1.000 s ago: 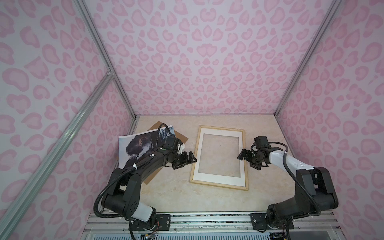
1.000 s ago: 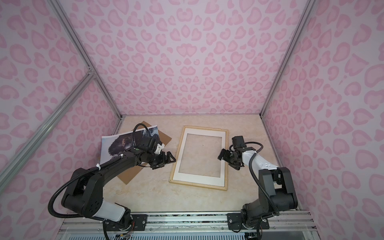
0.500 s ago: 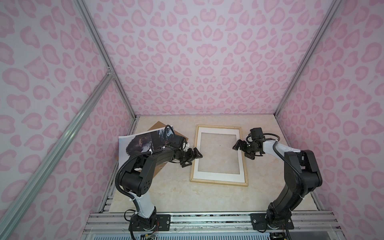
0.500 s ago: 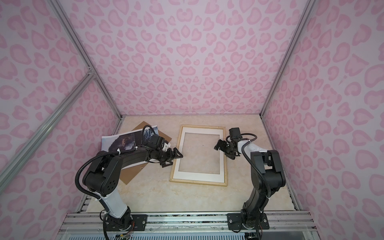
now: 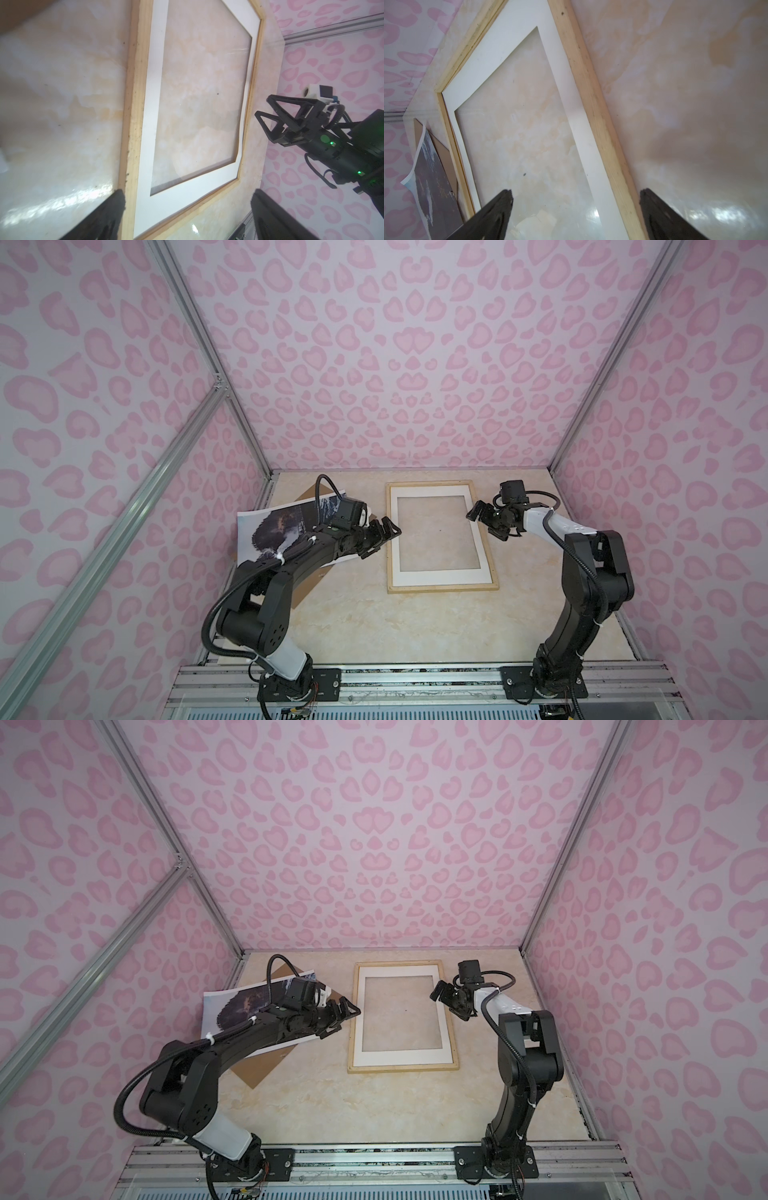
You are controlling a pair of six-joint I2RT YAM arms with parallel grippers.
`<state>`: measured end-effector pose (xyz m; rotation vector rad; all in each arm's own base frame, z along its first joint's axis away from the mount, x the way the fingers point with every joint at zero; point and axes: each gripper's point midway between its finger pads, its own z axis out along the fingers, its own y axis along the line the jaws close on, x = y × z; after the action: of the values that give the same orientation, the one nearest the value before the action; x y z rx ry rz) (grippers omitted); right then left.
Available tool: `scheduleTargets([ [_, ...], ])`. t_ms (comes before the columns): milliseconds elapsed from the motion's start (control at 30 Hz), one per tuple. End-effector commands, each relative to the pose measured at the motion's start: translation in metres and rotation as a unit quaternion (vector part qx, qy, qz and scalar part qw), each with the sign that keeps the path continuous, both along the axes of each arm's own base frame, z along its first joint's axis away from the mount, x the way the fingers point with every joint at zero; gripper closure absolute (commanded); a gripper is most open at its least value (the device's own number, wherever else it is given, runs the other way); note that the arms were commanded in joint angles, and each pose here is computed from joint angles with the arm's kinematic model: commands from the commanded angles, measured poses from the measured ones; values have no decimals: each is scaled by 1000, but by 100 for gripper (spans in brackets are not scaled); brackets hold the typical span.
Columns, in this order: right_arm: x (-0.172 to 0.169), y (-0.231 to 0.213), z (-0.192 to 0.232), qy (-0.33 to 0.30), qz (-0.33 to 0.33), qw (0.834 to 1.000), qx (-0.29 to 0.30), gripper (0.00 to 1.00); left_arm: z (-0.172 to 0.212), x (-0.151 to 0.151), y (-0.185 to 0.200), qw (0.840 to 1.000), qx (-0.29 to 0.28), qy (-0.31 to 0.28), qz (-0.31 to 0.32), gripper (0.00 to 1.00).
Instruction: Put the photo into the frame
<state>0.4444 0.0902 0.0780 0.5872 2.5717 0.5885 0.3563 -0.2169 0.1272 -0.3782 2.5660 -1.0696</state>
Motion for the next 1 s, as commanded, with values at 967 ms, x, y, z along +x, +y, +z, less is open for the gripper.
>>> scheduleTargets([
  [967,-83,388,-39,16,363,928,80,14,-73,56,220,966,-16,114,231,3],
])
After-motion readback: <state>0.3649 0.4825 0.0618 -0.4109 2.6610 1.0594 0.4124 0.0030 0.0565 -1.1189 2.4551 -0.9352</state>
